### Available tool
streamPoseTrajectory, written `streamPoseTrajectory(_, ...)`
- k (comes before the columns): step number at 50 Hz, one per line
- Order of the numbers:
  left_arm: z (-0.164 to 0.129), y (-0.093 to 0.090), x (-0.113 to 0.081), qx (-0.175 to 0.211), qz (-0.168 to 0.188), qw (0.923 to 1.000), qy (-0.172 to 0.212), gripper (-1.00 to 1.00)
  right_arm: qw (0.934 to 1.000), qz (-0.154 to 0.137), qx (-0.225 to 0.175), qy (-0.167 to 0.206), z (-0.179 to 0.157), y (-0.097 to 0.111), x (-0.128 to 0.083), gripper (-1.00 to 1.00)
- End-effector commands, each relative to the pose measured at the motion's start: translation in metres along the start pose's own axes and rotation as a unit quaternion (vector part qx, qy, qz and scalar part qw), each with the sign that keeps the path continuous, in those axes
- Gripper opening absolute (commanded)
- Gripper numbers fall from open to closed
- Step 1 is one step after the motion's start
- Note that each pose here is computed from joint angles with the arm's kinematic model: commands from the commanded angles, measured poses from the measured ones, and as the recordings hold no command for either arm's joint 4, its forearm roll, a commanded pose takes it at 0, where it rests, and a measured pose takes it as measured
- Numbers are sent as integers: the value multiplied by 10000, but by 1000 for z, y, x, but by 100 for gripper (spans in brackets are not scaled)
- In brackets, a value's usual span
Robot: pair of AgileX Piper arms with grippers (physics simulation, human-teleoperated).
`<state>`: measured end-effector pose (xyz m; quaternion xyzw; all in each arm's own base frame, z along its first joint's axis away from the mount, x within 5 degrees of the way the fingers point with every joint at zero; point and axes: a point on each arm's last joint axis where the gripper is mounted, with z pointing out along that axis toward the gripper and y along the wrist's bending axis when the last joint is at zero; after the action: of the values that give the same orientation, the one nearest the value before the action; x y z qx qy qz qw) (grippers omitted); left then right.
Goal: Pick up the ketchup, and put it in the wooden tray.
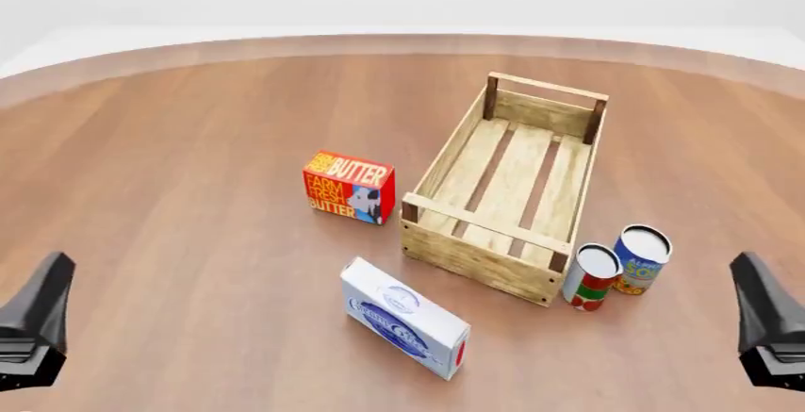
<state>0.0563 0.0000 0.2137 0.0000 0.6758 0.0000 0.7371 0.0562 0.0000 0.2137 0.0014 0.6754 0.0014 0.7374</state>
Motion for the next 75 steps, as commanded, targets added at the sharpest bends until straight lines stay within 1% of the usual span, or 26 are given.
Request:
streamPoseTrajectory(1,0,0,-1,0,0,10000,4,100,10000,41,-4,4,0,0,-1,100)
streamPoseTrajectory(4,0,0,-1,0,0,10000,4,100,10000,41,-4,17,0,0,-1,100)
streamPoseTrajectory(7,0,0,-1,0,0,10000,4,100,10000,-50,-7,43,1,0,-1,100)
streamPoseTrajectory(10,0,0,-1,0,0,10000,4,100,10000,-27,3,55,1,0,-1,100)
streamPoseTrajectory(12,0,0,-1,0,0,10000,4,100,9999,5,-43,167,5,1,-2,100)
streamPoseTrajectory(13,0,0,-1,0,0,10000,4,100,9997,-39,-114,220,7,1,-2,100)
streamPoseTrajectory(14,0,0,-1,0,0,10000,4,100,9992,-215,-108,309,10,1,-3,100)
streamPoseTrajectory(18,0,0,-1,0,0,10000,4,100,9975,-363,-303,518,17,4,-5,100)
streamPoseTrajectory(21,0,0,-1,0,0,10000,4,100,9968,-439,-425,517,16,6,-10,100)
streamPoseTrajectory(24,0,0,-1,0,0,10000,4,100,9958,-431,-545,599,18,8,-17,100)
streamPoseTrajectory(29,0,0,-1,0,0,10000,4,100,9923,-418,-727,917,31,12,-22,100)
streamPoseTrajectory(32,0,0,-1,0,0,10000,4,100,9918,-364,-791,935,30,13,-28,100)
streamPoseTrajectory(35,0,0,-1,0,0,10000,4,100,9891,-396,-936,1067,34,16,-32,100)
streamPoseTrajectory(38,0,0,-1,0,0,10000,4,100,9854,-294,-1233,1134,40,23,-43,100)
streamPoseTrajectory(42,0,0,-1,0,0,10000,4,100,9816,-321,-1429,1225,46,28,-50,100)
streamPoseTrajectory(46,0,0,-1,0,0,10000,4,100,9770,-228,-1694,1274,52,36,-58,100)
streamPoseTrajectory(47,0,0,-1,0,0,10000,4,100,9761,-281,-1724,1290,54,38,-61,100)
streamPoseTrajectory(50,0,0,-1,0,0,10000,4,100,9717,-219,-1908,1378,60,44,-64,100)
streamPoseTrajectory(51,0,0,-1,0,0,10000,4,100,9704,-257,-1951,1401,61,46,-65,100)
streamPoseTrajectory(53,0,0,-1,0,0,10000,4,100,9696,-275,-1987,1398,62,47,-67,100)
streamPoseTrajectory(61,0,0,-1,0,0,10000,4,100,9551,-314,-2495,1564,78,71,-62,100)
streamPoseTrajectory(63,0,0,-1,0,0,10000,4,100,9537,-306,-2544,1573,79,73,-61,100)
streamPoseTrajectory(64,0,0,-1,0,0,10000,4,100,9498,-331,-2652,1626,83,80,-57,100)
streamPoseTrajectory(65,0,0,-1,0,0,10000,4,100,9498,-331,-2652,1626,83,80,-57,100)
streamPoseTrajectory(73,0,0,-1,0,0,10000,4,100,9341,-451,-3114,1687,92,105,-51,100)
streamPoseTrajectory(75,0,0,-1,0,0,10000,4,100,9325,-459,-3162,1683,93,108,-51,100)
